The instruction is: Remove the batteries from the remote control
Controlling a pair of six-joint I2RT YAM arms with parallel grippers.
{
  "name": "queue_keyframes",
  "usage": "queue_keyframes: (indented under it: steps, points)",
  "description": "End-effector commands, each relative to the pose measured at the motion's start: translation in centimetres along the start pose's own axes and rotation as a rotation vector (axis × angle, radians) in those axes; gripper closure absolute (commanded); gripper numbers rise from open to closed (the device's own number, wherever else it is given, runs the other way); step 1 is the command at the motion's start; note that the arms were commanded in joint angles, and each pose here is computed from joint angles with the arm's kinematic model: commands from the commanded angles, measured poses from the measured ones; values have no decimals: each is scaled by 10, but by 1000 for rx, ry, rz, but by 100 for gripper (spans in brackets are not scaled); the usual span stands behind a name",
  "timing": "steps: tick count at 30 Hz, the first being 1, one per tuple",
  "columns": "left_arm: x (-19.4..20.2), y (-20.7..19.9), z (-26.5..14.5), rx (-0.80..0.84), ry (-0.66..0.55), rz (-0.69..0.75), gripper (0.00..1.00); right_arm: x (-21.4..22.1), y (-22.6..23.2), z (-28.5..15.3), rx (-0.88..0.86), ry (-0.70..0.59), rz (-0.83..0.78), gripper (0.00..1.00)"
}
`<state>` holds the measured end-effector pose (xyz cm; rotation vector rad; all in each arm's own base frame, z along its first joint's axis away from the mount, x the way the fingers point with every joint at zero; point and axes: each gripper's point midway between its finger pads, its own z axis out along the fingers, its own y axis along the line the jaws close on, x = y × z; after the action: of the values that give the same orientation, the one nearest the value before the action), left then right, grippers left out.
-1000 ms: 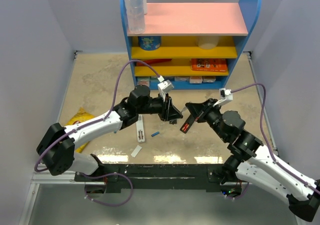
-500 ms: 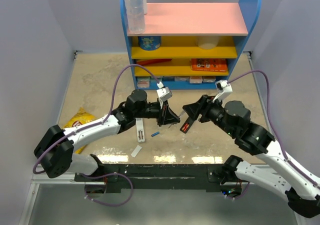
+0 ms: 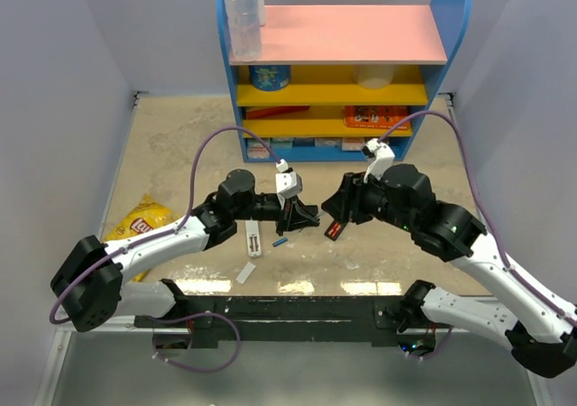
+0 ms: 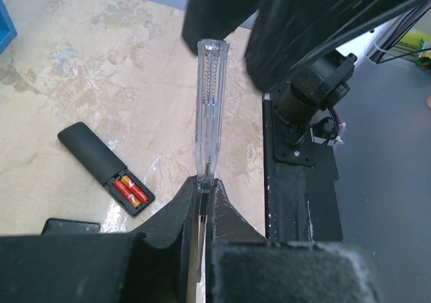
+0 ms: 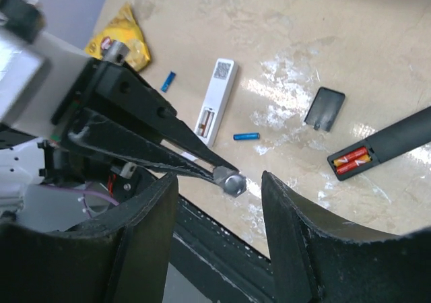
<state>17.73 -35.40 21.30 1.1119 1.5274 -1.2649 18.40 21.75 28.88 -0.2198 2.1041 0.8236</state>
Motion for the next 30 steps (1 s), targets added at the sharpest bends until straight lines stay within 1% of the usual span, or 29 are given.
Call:
queue_keyframes:
  steps: [1,2,6,9,11,12,15,17,18,20,23,25,26,27,28,29,30]
  points:
    - [-27,-12,-4,59,-98,155,100,-1,8,3,-38,45,-20,45]
    - [-26,-12,-4,60,-99,158,100,-2,11,5,-60,47,-17,46]
    - [-24,-11,-4,53,-95,160,100,-2,13,10,-80,53,-10,58]
    - [-23,-9,-4,44,-93,158,100,5,13,13,-100,67,-7,64]
    - [-22,-9,-4,41,-93,157,100,10,10,17,-96,78,-4,65]
    - [-22,-9,-4,41,-94,158,100,11,8,18,-90,78,-3,71]
    - [-21,-8,-4,41,-91,156,100,16,5,21,-91,82,-1,81]
    - [-21,-9,-4,42,-94,158,100,19,4,22,-92,88,2,79]
    - [-21,-9,-4,42,-95,159,100,19,4,23,-92,88,2,74]
    - [-21,-8,-4,40,-96,157,100,21,2,25,-89,95,1,73]
    - [-24,-9,-4,42,-104,159,100,21,2,25,-93,92,1,83]
    - [-23,-8,-4,39,-103,158,100,24,3,25,-102,99,2,88]
    - [-23,-7,-4,33,-104,153,100,24,3,25,-103,100,-1,97]
    - [-23,-2,-3,9,-105,142,100,25,2,25,-102,101,-3,100]
    - [-28,0,-1,-4,-110,116,96,24,-3,25,-78,91,-6,100]
    - [-19,7,1,-32,-72,77,81,23,-7,24,-56,81,-6,100]
    - [-18,13,2,-65,-61,62,69,20,-13,21,-22,57,-9,100]
